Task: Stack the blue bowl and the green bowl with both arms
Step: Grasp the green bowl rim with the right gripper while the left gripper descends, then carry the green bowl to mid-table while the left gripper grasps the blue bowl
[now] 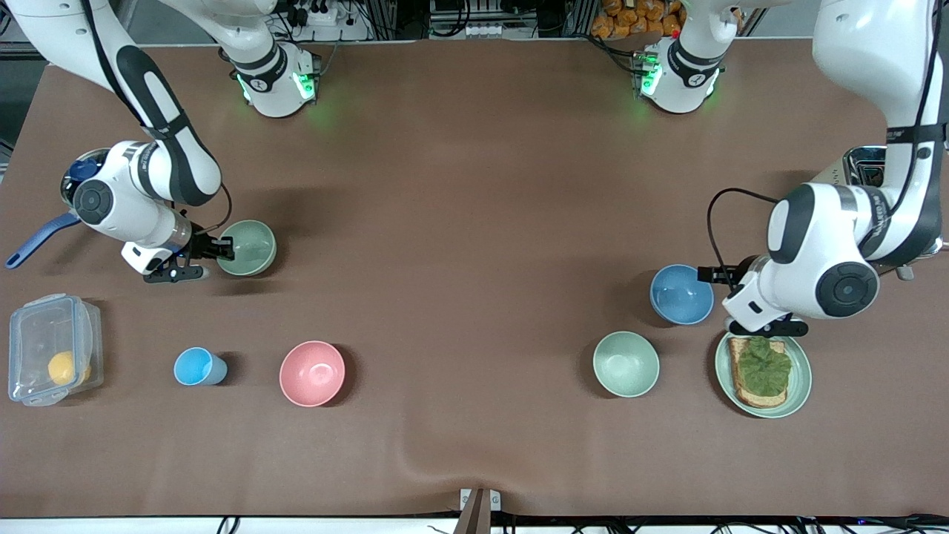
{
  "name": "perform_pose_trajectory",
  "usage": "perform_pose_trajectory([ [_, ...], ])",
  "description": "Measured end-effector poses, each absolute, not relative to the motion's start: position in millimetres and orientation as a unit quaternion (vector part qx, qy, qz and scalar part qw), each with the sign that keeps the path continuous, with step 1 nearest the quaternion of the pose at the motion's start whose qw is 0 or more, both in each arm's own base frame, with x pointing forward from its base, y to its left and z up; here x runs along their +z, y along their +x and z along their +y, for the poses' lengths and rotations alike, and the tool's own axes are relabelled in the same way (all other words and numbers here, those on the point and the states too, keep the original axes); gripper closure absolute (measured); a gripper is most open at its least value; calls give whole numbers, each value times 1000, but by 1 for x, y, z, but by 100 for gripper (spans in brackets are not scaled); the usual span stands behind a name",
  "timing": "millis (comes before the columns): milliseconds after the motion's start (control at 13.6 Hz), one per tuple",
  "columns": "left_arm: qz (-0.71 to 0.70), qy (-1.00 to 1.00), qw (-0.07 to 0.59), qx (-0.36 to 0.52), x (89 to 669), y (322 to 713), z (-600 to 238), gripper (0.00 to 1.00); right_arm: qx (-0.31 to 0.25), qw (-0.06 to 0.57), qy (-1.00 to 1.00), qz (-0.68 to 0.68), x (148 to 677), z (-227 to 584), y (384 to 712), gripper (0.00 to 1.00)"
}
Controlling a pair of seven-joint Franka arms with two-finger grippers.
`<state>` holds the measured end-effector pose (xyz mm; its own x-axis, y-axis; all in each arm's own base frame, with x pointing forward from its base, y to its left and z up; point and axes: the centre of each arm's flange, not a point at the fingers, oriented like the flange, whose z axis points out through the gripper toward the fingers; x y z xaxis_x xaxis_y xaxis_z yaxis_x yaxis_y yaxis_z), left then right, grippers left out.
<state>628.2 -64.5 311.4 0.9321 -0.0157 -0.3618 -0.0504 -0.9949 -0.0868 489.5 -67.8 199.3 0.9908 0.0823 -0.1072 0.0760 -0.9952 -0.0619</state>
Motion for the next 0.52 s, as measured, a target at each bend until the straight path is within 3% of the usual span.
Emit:
perform_pose_trajectory([
  [74, 16, -982, 47, 182, 306, 629, -65, 0, 57, 31, -997, -39, 201, -67, 489, 93],
  [516, 9, -983, 43, 176, 265, 638, -57, 0, 95, 88, -991, 6, 219, -32, 493, 94],
])
